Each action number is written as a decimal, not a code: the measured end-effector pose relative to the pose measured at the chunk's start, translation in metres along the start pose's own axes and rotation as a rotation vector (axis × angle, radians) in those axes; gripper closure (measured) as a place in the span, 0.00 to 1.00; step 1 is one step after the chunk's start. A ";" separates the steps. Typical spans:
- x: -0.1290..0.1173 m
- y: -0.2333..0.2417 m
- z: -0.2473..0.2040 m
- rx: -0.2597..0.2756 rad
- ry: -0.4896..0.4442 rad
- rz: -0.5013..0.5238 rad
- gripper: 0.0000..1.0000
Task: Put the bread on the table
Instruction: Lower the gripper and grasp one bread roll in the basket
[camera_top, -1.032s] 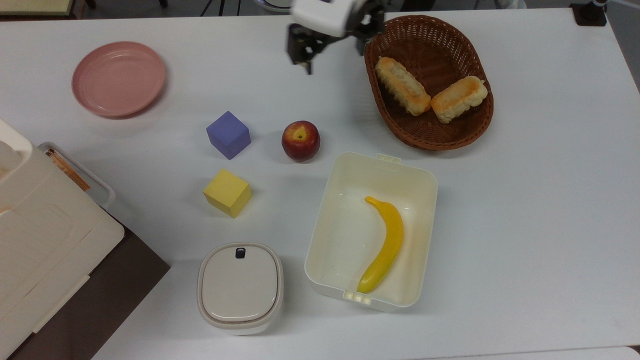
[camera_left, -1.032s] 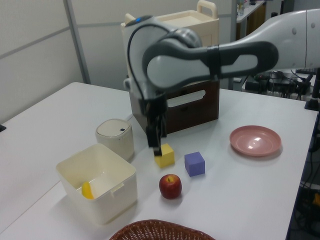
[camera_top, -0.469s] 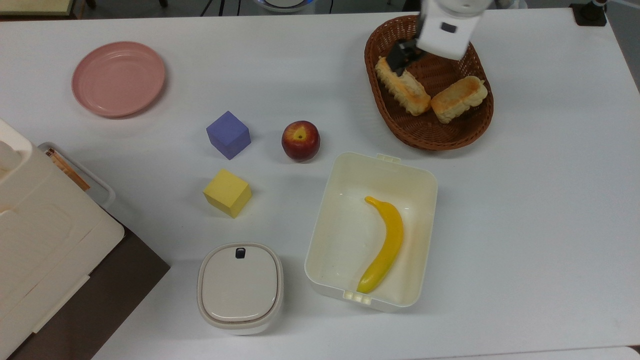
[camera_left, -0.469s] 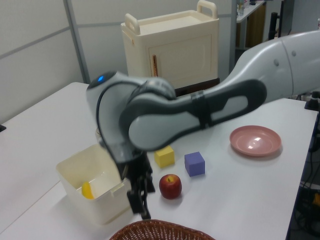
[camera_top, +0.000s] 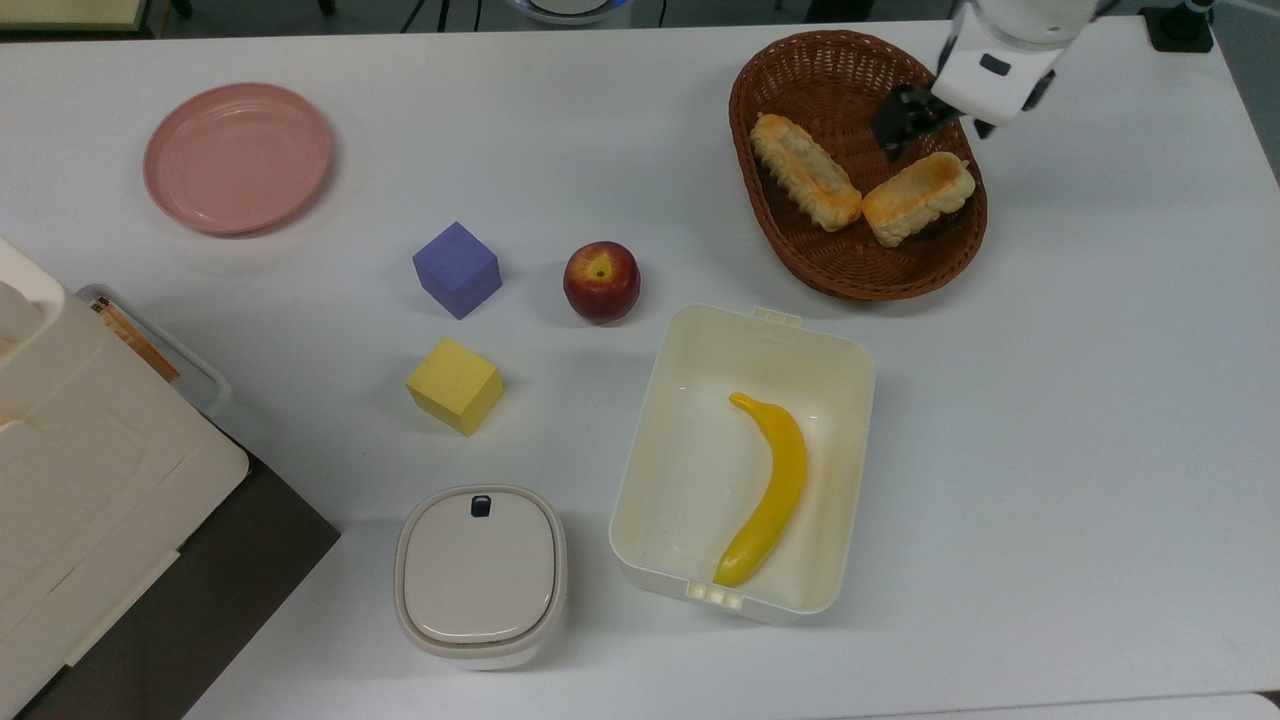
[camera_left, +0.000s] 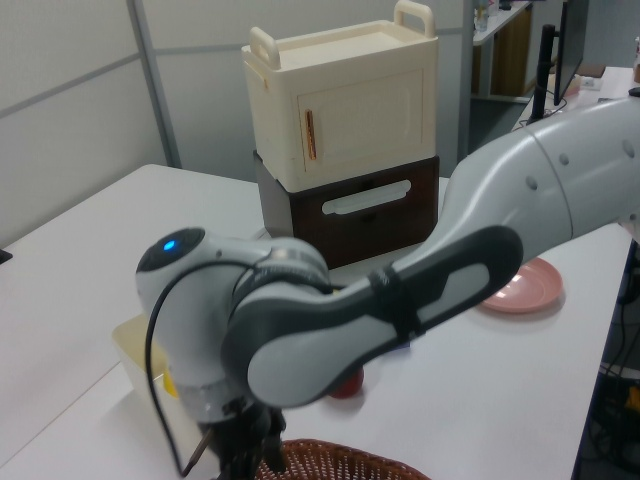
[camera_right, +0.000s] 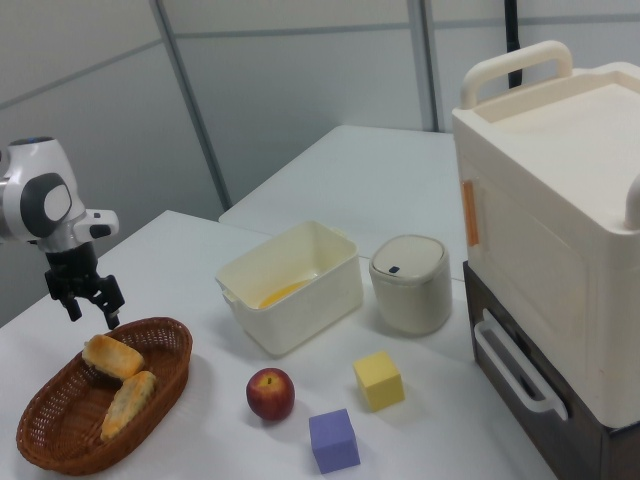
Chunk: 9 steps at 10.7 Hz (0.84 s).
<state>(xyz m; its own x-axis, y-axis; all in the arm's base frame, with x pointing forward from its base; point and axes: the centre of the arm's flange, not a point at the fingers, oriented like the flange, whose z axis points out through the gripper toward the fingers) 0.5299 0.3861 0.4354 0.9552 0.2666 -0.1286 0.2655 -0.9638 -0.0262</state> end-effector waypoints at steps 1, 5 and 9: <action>0.002 -0.010 0.005 0.009 0.015 0.037 0.00; 0.013 -0.027 0.033 0.034 0.033 0.144 0.00; 0.015 -0.033 0.050 0.029 0.019 0.146 0.36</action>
<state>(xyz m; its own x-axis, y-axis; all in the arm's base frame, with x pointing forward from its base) 0.5293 0.4212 0.3853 0.9857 0.1235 -0.1144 0.1199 -0.9921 -0.0374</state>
